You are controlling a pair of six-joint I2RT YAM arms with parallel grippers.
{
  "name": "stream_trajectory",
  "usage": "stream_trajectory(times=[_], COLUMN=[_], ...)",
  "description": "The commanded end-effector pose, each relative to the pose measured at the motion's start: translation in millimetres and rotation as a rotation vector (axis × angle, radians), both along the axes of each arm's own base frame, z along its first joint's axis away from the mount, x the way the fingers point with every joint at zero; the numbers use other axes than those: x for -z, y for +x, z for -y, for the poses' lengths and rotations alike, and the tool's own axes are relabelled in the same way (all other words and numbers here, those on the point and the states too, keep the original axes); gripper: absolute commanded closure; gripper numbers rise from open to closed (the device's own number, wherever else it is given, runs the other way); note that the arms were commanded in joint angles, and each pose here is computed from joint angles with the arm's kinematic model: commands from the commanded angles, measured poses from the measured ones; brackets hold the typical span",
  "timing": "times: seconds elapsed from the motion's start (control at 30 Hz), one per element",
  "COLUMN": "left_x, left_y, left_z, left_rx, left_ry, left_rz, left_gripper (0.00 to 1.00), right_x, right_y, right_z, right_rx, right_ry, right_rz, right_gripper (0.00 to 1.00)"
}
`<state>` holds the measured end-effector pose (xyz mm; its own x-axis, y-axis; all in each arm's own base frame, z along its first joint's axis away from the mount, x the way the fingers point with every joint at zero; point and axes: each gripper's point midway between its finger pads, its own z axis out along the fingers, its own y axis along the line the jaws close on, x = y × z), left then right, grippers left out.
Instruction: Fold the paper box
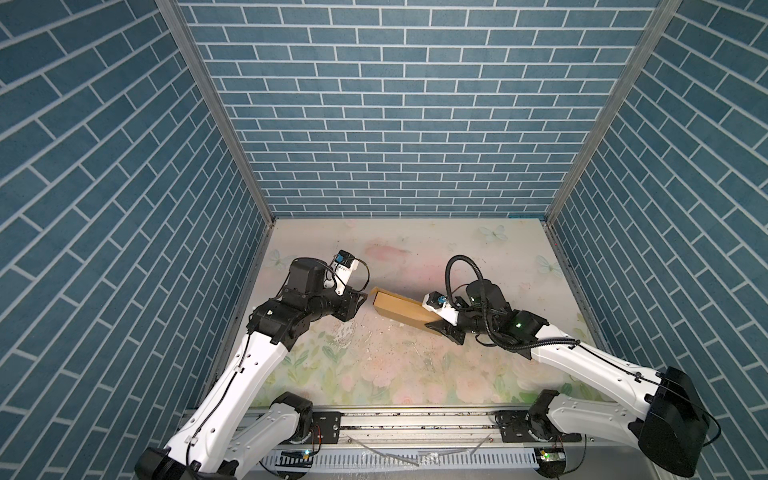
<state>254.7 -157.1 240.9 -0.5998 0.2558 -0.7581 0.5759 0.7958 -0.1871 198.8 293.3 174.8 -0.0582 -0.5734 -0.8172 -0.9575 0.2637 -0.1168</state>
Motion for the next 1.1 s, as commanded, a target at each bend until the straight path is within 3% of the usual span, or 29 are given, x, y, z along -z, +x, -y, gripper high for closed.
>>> stream_trajectory(times=[0.0,0.43,0.77,1.07], left_x=[2,7,20,18], left_y=[-8,7,10,7], left_z=[10,22,33,39], left_rx=[0.086,0.130,0.152,0.160], left_ry=[0.025,0.071,0.065,0.040], left_rz=[-0.018,-0.024,-0.078,-0.093], left_gripper=[0.49,0.60,0.77,0.83], right_x=[-26,-25,-23,-16], right_y=[-2,-6,-5,0], right_z=[-1,-2,0,1], right_rx=[-0.017,-0.035,-0.029,-0.013], right_ry=[0.051,0.047,0.046,0.015], right_rz=[0.027,0.016,0.026,0.028], right_gripper=[0.78,0.79,0.80,0.81])
